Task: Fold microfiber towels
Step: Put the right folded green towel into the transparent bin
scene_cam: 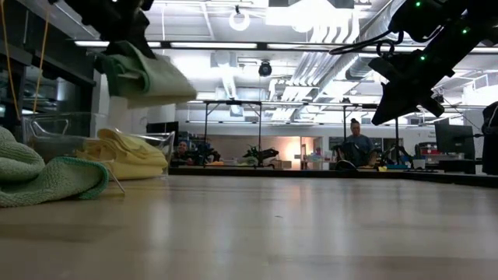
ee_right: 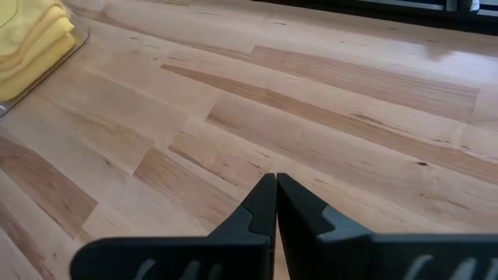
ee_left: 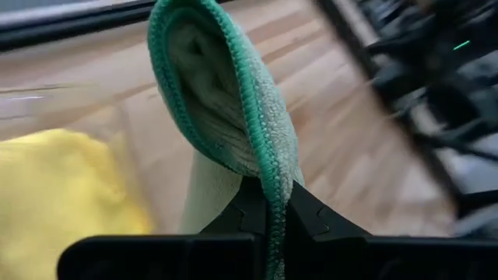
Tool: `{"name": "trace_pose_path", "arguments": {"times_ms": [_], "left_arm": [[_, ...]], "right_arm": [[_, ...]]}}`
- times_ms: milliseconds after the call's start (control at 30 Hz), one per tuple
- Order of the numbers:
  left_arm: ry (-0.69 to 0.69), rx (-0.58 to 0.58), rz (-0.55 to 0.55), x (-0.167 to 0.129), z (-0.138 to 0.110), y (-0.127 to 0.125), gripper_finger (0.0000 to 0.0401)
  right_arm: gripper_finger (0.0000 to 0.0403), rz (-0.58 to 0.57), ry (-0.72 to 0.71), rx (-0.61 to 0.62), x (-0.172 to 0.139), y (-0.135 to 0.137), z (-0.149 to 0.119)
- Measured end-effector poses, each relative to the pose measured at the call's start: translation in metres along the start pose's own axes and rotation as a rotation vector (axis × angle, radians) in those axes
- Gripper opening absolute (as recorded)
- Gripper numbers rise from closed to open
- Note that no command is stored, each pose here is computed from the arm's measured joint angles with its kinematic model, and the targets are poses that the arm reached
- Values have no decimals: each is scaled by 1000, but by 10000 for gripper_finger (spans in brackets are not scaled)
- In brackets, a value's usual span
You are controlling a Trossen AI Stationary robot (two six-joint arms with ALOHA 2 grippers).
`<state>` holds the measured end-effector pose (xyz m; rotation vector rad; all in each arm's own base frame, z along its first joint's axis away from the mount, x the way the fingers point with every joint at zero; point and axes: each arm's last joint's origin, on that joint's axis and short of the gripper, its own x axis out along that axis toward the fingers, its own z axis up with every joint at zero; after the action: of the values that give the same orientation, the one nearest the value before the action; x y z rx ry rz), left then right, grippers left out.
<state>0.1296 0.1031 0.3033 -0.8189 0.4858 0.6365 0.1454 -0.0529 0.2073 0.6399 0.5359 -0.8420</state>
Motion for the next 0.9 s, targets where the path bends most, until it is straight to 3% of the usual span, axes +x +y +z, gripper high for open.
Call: {"name": "trace_pose_path", "arguments": {"times_ms": [167, 233, 467, 900], "left_arm": [[-82, -119, -249, 17, -4, 7, 0], [-87, -168, -285, 27, -9, 12, 0], [-85, -239, -209, 45, -27, 32, 0], [-10, -243, 18, 42, -36, 62, 0]], "right_arm": [[4, 1, 0, 23, 0, 0, 0], [4, 1, 0, 27, 0, 0, 0], [4, 2, 1, 43, 0, 0, 0], [4, 12, 10, 53, 0, 0, 0]]}}
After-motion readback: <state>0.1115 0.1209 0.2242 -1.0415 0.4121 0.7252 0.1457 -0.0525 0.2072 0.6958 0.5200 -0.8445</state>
